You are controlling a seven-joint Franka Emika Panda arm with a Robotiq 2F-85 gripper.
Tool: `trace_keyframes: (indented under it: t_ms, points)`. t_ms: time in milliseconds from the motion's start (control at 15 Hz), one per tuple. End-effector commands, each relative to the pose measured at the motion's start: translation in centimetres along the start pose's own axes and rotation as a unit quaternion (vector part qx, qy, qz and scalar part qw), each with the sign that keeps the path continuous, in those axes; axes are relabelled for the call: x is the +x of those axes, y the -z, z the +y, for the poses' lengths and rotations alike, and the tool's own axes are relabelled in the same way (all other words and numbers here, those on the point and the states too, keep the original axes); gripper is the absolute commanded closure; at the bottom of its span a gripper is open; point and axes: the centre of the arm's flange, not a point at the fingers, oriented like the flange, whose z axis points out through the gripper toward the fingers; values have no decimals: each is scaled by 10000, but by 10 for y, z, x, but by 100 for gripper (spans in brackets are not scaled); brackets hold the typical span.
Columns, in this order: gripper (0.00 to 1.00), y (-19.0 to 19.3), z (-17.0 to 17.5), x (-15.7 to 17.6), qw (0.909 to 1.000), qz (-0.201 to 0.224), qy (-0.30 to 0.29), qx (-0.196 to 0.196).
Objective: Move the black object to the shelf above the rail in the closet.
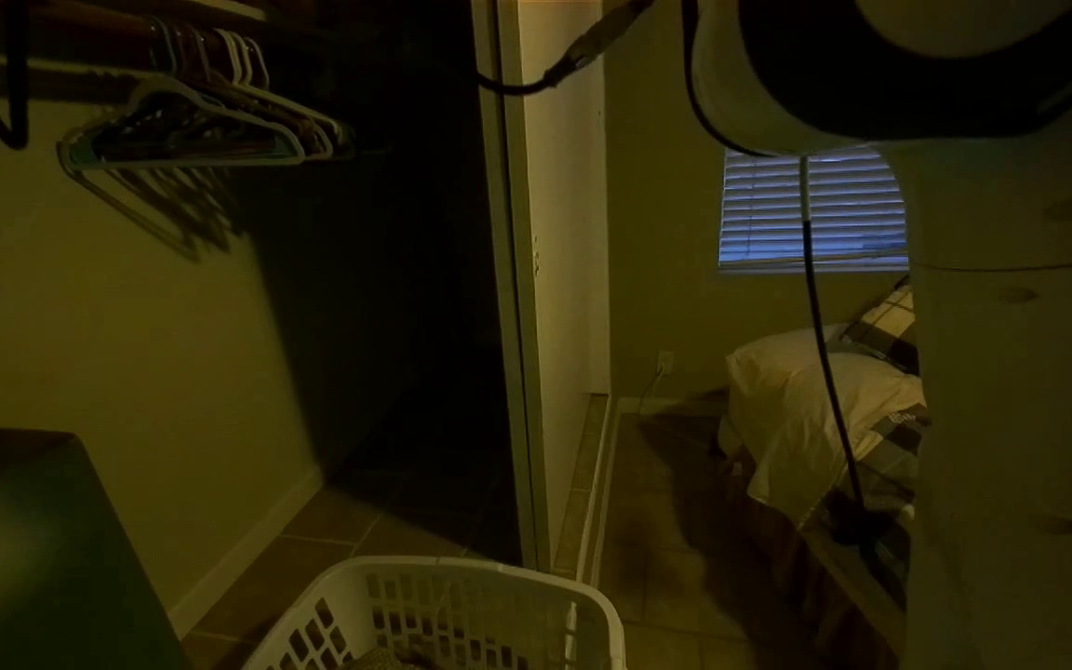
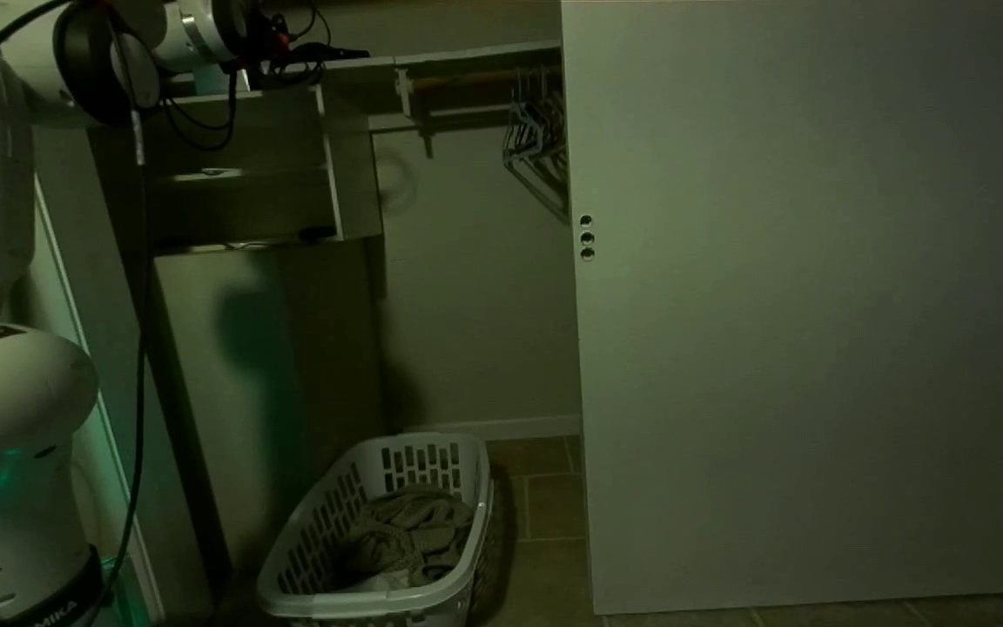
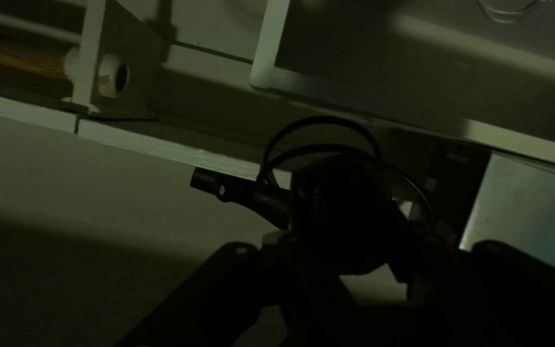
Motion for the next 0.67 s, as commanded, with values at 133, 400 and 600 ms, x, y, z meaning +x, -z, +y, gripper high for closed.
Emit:
trace_keyframes:
  t_ms: [133,400,600]
  points:
    - [85,-42,19,22,9987,87,276,412]
    - [85,-59,34,24,9980,-121,465,417]
    - [85,-70,43,26,9972,-244,540,458]
